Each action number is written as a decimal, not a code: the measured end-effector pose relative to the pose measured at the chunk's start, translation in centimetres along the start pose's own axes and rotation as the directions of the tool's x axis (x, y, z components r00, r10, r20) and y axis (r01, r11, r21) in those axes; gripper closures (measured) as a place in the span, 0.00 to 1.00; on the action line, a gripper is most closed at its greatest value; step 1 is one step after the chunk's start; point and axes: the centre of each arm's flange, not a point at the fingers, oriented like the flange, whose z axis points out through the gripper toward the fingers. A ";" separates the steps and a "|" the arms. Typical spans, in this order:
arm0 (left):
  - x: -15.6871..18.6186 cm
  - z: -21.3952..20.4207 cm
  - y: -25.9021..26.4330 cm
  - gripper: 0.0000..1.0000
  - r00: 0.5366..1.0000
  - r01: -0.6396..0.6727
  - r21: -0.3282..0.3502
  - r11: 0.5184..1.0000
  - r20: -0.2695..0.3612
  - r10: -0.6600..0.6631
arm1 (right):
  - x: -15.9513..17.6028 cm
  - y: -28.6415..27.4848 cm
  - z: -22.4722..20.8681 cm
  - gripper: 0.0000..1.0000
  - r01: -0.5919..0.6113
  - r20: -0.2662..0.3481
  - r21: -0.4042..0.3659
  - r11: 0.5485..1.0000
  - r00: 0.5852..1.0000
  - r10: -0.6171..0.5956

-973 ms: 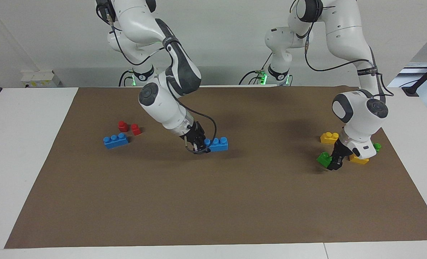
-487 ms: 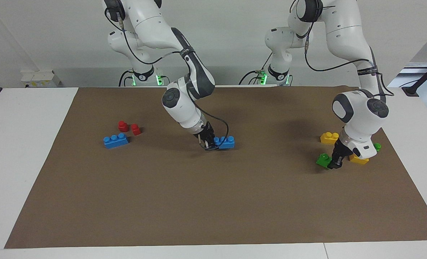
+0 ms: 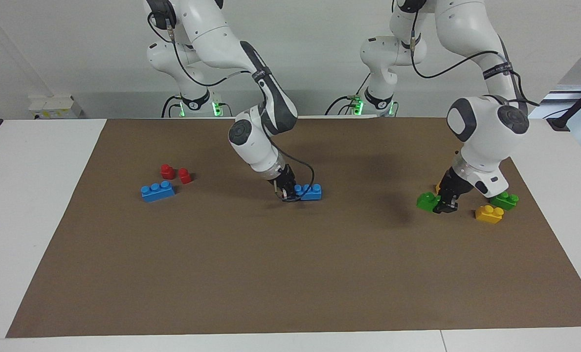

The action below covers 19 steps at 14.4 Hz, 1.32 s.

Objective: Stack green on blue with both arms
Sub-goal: 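Carry the green brick and blue brick toward the table center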

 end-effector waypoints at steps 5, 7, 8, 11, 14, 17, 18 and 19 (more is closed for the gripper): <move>-9.4 -3.4 0.2 0.66 0.991 0.129 0.032 0.991 0.020 -0.129 | 0.5 0.2 0.2 0.66 -0.009 -0.004 0.008 1.000 1.000 0.009; -14.3 -2.9 0.6 0.66 0.979 0.201 0.046 0.978 0.019 -0.202 | 0.5 0.3 0.2 0.66 -0.011 -0.004 0.011 1.000 1.000 0.011; -16.7 -2.6 0.6 0.66 0.971 0.239 0.053 0.970 0.017 -0.240 | 0.6 0.3 0.2 0.66 -0.011 -0.004 0.011 1.000 1.000 0.011; -22.3 -1.8 0.3 0.66 0.947 0.322 0.058 0.945 -0.012 -0.322 | 0.6 0.3 0.1 0.66 -0.012 -0.005 0.012 1.000 1.000 0.012; -26.3 -0.6 -0.6 0.66 0.901 0.433 0.027 0.901 -0.049 -0.431 | 0.6 0.3 0.1 0.66 -0.012 -0.005 0.014 1.000 1.000 0.012; -27.4 0.4 -1.2 0.66 0.802 0.596 0.008 0.803 -0.068 -0.594 | 0.7 0.4 0.1 0.66 -0.012 -0.005 0.016 1.000 1.000 0.012; -27.3 0.8 -1.2 0.66 0.769 0.638 0.002 0.770 -0.068 -0.636 | 0.7 0.4 0.1 0.66 -0.012 -0.006 0.016 1.000 1.000 0.012; -27.3 1.3 -1.2 0.66 0.735 0.676 -0.005 0.736 -0.064 -0.675 | 0.7 0.4 0.1 0.66 -0.012 -0.006 0.016 1.000 1.000 0.012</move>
